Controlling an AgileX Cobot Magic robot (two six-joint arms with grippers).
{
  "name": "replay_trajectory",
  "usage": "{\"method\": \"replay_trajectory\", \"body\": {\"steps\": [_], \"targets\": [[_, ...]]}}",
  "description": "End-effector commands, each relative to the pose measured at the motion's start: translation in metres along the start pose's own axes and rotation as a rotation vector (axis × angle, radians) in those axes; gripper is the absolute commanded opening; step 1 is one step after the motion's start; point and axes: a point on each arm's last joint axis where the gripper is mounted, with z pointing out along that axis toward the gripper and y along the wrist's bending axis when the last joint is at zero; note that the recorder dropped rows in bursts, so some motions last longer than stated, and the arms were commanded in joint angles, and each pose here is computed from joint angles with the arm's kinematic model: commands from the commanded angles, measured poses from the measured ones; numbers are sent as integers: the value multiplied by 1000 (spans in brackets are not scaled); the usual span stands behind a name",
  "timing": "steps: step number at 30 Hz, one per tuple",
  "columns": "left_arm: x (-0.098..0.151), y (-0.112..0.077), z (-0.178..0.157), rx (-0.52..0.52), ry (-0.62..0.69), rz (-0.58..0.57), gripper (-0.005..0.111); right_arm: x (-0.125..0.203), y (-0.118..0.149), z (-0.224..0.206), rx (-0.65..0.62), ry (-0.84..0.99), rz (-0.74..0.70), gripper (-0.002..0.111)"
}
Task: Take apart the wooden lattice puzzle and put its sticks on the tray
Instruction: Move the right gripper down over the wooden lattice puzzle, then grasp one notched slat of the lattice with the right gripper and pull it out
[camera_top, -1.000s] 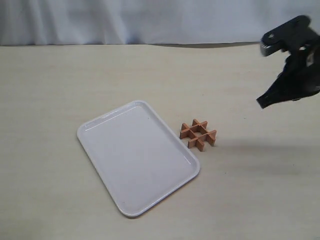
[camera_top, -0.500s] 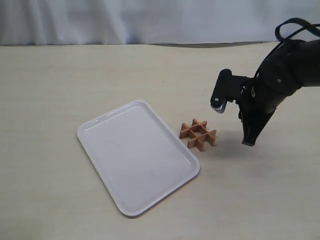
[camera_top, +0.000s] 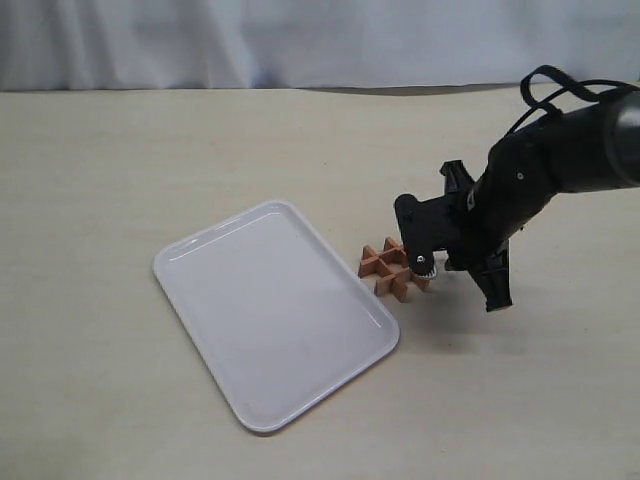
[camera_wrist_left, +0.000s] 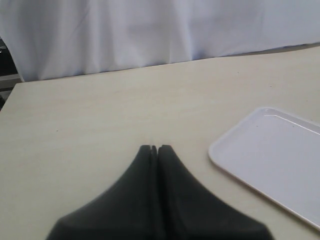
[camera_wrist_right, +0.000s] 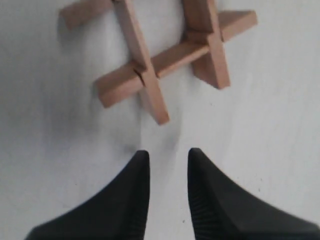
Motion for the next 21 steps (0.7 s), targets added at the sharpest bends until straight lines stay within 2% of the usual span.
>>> {"method": "replay_trajectory", "body": {"steps": [1, 21], "targets": [[-1, -1, 0, 11, -17, 3, 0, -10, -2, 10, 39, -33, -61, 26], [-1, -1, 0, 11, -17, 3, 0, -26, 3, 9, 21, -45, -152, 26]]}}
